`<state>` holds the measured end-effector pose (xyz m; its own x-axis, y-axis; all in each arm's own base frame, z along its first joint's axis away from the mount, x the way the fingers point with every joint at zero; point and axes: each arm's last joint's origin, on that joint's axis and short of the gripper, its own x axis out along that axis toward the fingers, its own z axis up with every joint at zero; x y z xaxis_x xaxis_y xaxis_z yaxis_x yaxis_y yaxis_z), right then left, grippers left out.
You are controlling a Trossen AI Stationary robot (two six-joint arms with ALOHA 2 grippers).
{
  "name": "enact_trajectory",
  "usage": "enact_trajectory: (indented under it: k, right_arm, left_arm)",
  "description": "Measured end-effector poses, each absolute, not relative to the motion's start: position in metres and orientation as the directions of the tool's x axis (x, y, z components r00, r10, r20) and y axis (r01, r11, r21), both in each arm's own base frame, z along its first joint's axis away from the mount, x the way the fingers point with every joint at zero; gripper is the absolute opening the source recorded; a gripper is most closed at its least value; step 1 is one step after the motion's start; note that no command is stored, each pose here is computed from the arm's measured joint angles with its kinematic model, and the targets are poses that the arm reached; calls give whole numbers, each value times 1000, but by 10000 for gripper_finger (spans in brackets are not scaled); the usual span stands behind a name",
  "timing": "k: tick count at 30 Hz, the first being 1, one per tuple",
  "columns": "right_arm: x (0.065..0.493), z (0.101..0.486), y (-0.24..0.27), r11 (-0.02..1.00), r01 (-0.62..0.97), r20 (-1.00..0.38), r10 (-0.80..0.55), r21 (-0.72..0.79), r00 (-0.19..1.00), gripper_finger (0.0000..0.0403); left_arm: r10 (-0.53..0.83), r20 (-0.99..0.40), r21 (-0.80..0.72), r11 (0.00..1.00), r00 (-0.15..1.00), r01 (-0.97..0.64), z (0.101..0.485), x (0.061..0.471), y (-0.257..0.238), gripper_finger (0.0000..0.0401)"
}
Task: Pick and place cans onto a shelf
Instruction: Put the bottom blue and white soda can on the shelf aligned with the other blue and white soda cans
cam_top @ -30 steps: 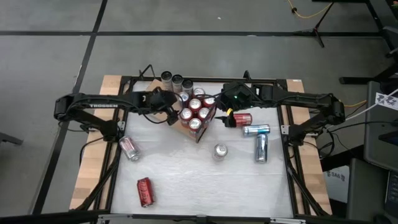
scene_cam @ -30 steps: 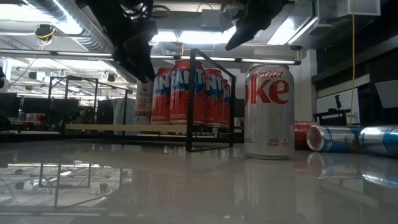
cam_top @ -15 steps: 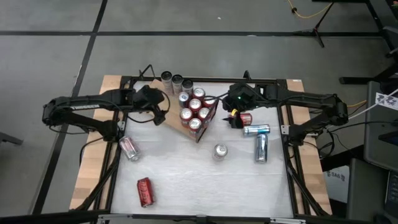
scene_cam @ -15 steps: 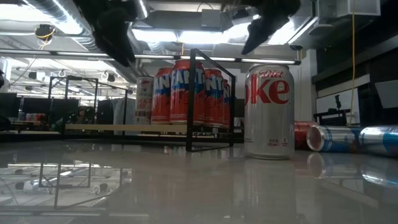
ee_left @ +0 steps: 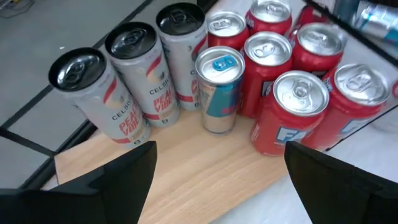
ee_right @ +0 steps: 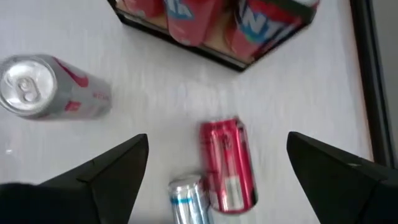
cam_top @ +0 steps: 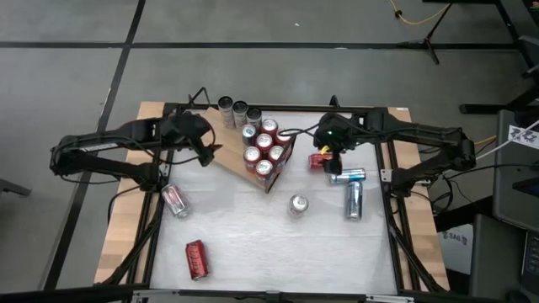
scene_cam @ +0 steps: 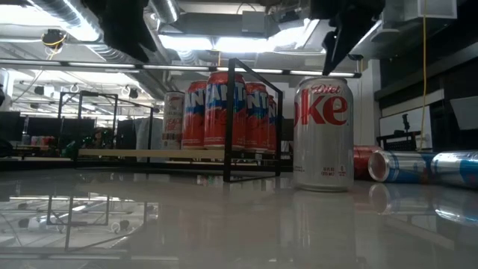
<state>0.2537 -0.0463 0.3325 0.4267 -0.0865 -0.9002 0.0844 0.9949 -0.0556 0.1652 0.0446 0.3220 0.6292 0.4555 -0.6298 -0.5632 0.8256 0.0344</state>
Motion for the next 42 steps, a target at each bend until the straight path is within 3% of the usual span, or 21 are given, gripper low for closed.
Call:
enact_trajectory:
  k: [4, 14, 30, 42]
  right_arm:
    - [250, 332, -45, 995, 85, -909, -82, -51, 408, 372]
    - [251, 330, -45, 995, 91, -909, -81, -48, 408, 372]
    - [257, 333, -46, 960, 274, -878, -90, 49, 471, 372]
    - [236, 305, -42, 926, 373, -976, -24, 59, 214, 372]
  left_arm:
    - [441, -632, -13, 816, 638, -577, 323, 161, 43, 346]
    - [157, -670, -234, 883, 726, -407, 322, 164, 31, 346]
    - [265, -653, -158, 869, 709, -470, 323, 165, 31, 346]
    - [265, -654, -153, 871, 709, -467, 323, 165, 31, 346]
